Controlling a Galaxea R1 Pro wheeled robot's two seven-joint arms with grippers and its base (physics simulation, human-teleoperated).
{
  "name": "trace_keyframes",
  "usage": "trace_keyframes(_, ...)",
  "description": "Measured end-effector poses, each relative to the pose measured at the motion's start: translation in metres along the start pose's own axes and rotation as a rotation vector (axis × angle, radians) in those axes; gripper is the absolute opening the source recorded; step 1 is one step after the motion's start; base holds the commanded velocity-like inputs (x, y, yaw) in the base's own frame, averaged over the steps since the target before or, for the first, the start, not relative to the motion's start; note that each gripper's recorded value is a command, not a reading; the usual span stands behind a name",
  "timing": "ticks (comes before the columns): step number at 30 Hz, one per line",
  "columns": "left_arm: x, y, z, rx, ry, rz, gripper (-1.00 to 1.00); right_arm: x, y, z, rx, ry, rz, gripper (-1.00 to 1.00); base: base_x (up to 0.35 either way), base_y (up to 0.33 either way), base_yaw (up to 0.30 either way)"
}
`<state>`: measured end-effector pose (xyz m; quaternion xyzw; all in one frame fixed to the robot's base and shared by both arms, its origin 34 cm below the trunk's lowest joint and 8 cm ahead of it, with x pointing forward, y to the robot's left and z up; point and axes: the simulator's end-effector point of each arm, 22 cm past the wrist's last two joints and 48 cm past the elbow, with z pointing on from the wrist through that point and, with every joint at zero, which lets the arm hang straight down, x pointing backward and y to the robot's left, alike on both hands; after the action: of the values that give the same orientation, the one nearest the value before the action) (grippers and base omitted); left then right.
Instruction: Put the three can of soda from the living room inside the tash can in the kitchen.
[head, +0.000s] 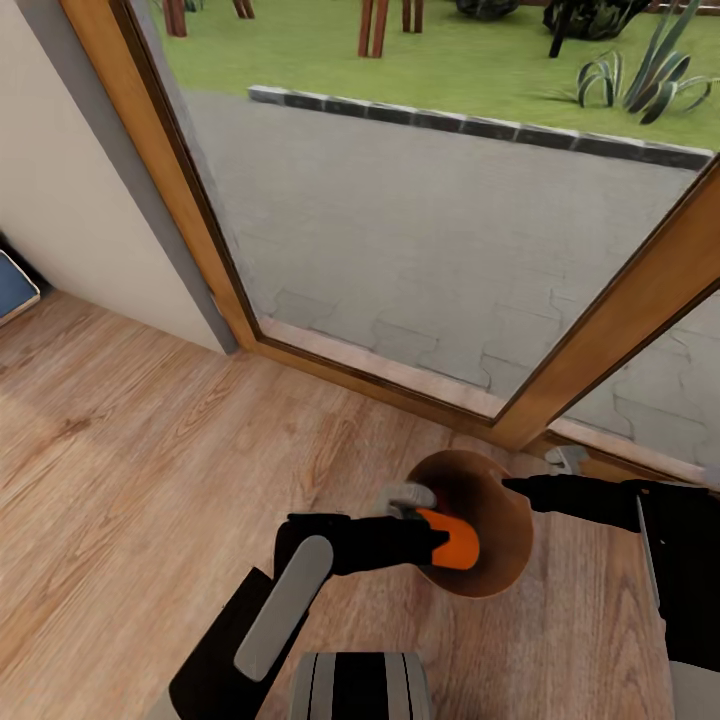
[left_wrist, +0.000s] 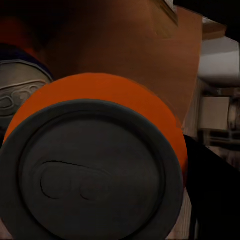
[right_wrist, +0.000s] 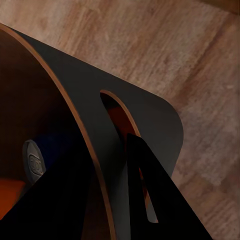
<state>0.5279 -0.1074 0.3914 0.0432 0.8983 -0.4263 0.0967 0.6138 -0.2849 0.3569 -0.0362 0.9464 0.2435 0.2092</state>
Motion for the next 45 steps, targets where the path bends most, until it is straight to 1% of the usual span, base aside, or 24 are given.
trace_keyframes(3,0.001,0.001,0.002,-0.02,-0.006,0.003,-1.0,0.0,-0.001,0.0,0.004,0.001,-0.003,-1.0,0.0,0.0,0.0)
trace_keyframes(6,0.001,0.001,0.003,-0.025,-0.008,0.004,-1.0,0.0,-0.001,0.0,0.004,0.001,-0.003,-1.0,0.0,0.0,0.0)
trace_keyframes(9,0.003,0.0,0.004,-0.033,-0.007,0.016,-1.0,0.0,-0.001,0.0,0.005,0.001,-0.004,-1.0,0.0,0.0,0.0)
trace_keyframes(10,0.002,-0.001,0.005,-0.035,-0.018,0.018,-1.0,0.0,-0.001,0.0,0.003,0.001,-0.002,-1.0,0.0,0.0,0.0)
trace_keyframes(13,0.0,-0.002,0.005,-0.035,-0.028,0.019,-1.0,0.0,0.001,0.0,-0.005,0.0,0.004,-1.0,0.0,0.0,0.0)
trace_keyframes(25,-0.003,-0.001,0.005,-0.042,-0.042,0.02,-1.0,0.0,0.001,0.0,-0.003,0.0,0.001,-1.0,0.0,0.0,0.0)
trace_keyframes(27,-0.005,0.0,0.005,-0.048,-0.051,0.017,-1.0,0.0,0.001,0.0,-0.005,-0.001,0.002,-1.0,0.0,0.0,0.0)
trace_keyframes(31,-0.009,0.002,0.005,-0.061,-0.068,-0.03,-1.0,0.0,0.0,0.0,-0.001,0.0,-0.001,-1.0,0.0,0.0,0.0)
trace_keyframes(37,-0.009,0.002,0.005,-0.061,-0.07,-0.033,-1.0,0.0,0.0,0.0,-0.001,0.0,-0.002,-1.0,0.0,0.0,0.0)
trace_keyframes(41,-0.016,0.005,0.005,-0.077,-0.103,-0.045,-1.0,0.0,-0.002,0.0,0.01,0.001,-0.011,-1.0,0.0,0.0,0.0)
trace_keyframes(45,-0.018,0.006,0.004,-0.083,-0.115,-0.05,-1.0,0.0,-0.003,0.0,0.014,0.001,-0.014,-1.0,0.0,0.0,0.0)
